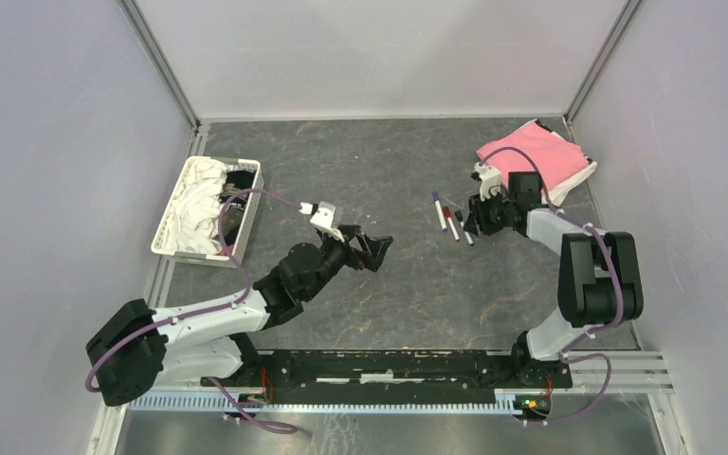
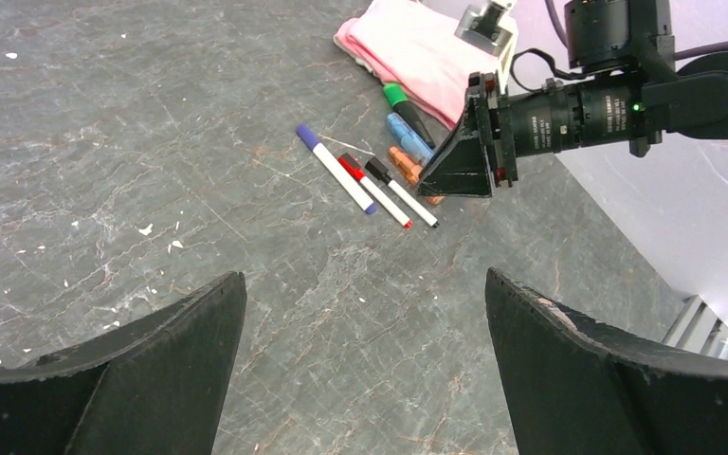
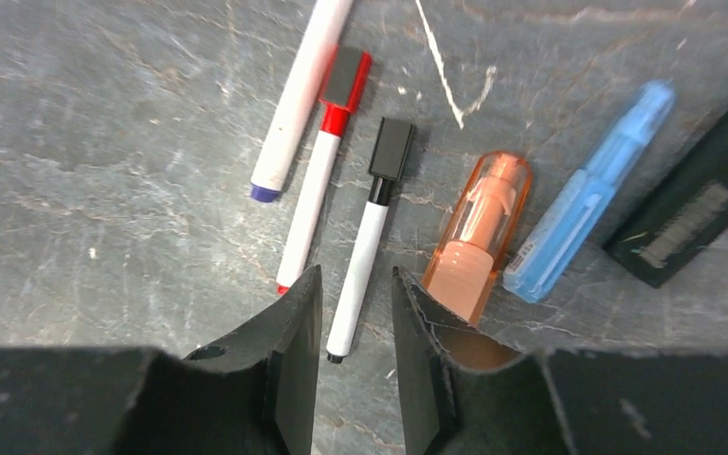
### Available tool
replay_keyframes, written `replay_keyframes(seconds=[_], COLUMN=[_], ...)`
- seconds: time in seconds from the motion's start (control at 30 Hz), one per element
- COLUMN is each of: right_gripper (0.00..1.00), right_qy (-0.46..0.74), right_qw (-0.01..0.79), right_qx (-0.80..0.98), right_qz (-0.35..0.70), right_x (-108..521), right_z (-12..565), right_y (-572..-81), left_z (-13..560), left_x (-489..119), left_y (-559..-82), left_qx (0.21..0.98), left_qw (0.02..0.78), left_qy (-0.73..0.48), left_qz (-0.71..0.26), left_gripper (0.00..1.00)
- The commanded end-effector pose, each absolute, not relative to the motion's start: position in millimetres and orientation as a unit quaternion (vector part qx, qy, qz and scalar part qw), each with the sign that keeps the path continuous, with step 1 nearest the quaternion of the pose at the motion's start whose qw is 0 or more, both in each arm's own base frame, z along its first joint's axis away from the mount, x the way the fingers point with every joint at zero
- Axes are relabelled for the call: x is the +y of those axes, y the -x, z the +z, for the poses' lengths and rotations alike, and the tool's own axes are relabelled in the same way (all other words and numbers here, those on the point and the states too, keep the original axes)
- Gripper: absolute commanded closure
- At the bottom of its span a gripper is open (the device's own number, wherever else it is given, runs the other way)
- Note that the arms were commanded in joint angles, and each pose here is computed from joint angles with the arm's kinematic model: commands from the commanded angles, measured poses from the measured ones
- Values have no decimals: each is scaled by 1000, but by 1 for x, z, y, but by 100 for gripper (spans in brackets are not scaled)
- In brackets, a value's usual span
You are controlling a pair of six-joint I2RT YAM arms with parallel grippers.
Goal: Insert the pens into the pen caps
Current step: Place the pen at the center of the board.
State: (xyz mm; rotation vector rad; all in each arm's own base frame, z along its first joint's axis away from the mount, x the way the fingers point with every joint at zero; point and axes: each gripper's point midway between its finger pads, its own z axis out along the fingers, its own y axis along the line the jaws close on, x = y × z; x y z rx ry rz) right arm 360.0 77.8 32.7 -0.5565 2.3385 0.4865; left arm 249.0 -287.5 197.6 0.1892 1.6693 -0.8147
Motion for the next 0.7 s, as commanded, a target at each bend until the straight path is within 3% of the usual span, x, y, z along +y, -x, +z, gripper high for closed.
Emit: replay_keyframes(seconds=[0.0,0.13,0.23,0.27,0.33,0.4,0.67], right_gripper=[61,54,42,32,2,2,2], right_qy=[284,315,321,319,279,240,254], right_qw=[428,495,552,577,619,650,690], right_qx=[837,796,765,751,734,720,678], right_qz=[187,146,77,49,-2,-34,15], right_x=[86,68,48,41,22,7,24], right_z=[104,155,201,221,254,286,412], right_y=[-373,-371,-371,-369,-368,-365,-341], left_z=[236,266,292,301,324,341,377], left_x=[-287,-271,-246,-235,-212,-190,-126], left_y=[-250,-265,-286,-294,-310,-324,-357], left_qx=[692,674,664,664,660,665,719], left_qw=[602,611,622,626,633,630,603], left_qy=[-61,-47,-22,-11,13,25,35], left_qz=[-393,-413,-413,-410,-405,-399,-344], left_gripper=[0,0,0,0,0,0,0])
